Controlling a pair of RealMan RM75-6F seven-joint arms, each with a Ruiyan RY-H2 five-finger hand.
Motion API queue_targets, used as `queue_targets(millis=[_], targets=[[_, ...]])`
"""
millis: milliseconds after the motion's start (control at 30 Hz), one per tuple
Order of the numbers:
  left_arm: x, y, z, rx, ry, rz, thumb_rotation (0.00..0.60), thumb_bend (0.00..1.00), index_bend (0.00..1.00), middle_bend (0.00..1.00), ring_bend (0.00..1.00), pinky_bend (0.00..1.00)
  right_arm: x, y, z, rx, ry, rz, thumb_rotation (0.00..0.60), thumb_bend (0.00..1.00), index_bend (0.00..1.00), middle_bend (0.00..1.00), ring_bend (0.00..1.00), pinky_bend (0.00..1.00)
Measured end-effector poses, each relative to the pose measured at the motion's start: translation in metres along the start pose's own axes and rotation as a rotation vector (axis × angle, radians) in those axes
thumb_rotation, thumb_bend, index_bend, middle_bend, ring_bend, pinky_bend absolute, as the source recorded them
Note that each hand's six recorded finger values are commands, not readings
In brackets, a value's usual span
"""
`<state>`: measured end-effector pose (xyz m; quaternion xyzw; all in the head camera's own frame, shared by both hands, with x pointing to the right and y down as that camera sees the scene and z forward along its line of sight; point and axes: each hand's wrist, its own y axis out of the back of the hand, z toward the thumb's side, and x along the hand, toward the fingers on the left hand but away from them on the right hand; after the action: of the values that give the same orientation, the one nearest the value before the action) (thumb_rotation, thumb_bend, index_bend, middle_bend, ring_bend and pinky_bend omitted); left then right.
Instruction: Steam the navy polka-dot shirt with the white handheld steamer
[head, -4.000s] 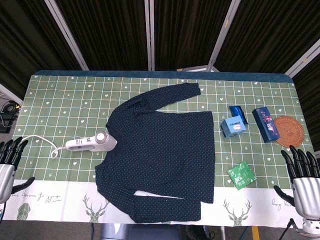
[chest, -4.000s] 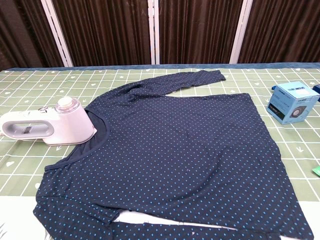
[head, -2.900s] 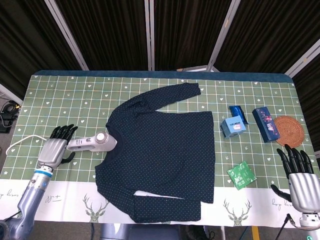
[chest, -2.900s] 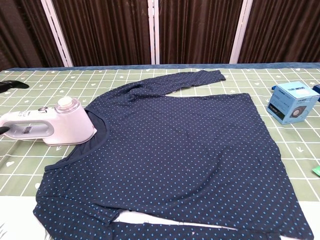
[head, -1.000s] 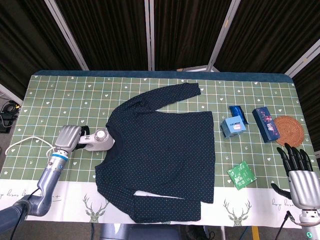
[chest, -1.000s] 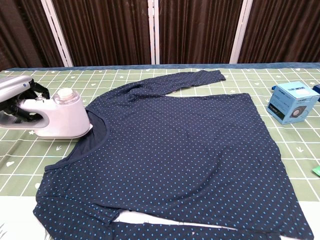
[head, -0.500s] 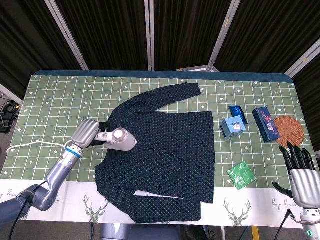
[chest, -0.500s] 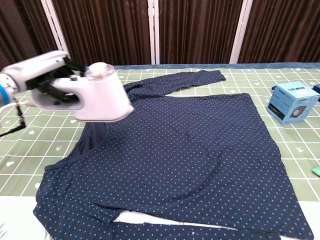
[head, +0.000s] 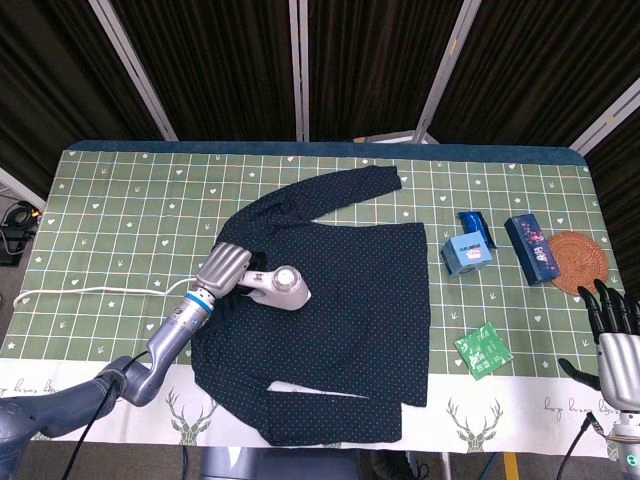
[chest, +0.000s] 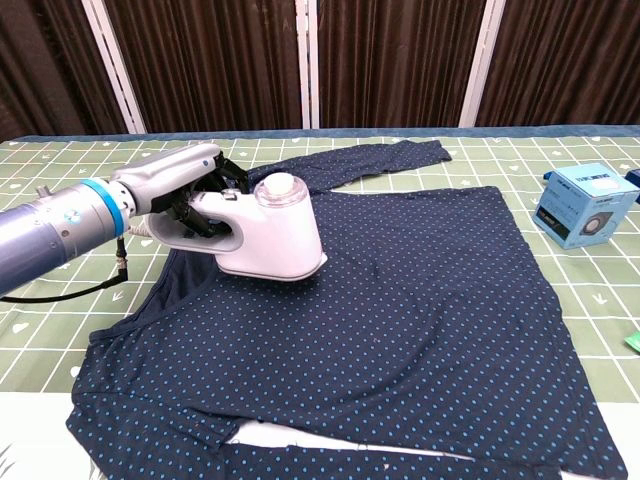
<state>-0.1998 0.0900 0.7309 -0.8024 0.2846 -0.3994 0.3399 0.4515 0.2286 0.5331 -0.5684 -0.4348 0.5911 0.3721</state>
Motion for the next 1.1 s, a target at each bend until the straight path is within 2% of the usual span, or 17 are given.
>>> queue_targets(millis=[500, 800, 1100], targets=[[0.008, -0.021, -0.008, 0.029, 0.031, -0.015, 0.6, 0.81, 0.96, 0.85, 0.83, 1.0, -0.001, -0.001, 0.0, -0.004, 0.002, 0.008, 0.6, 0.0, 0.0, 0.0, 0.0, 0.0], [0.002, -0.028, -0.003, 0.019, 0.006, -0.035, 0.6, 0.8, 0.96, 0.85, 0.83, 1.0, 0.0, -0.001, 0.0, -0.007, 0.003, 0.01, 0.6, 0.0, 0.0, 0.0, 0.0, 0.0], [-0.006, -0.034, 0.012, 0.045, -0.062, -0.056, 0.6, 0.8, 0.96, 0.85, 0.83, 1.0, 0.001, 0.001, 0.001, -0.012, 0.007, 0.004, 0.6, 0.0, 0.0, 0.0, 0.0, 0.0]])
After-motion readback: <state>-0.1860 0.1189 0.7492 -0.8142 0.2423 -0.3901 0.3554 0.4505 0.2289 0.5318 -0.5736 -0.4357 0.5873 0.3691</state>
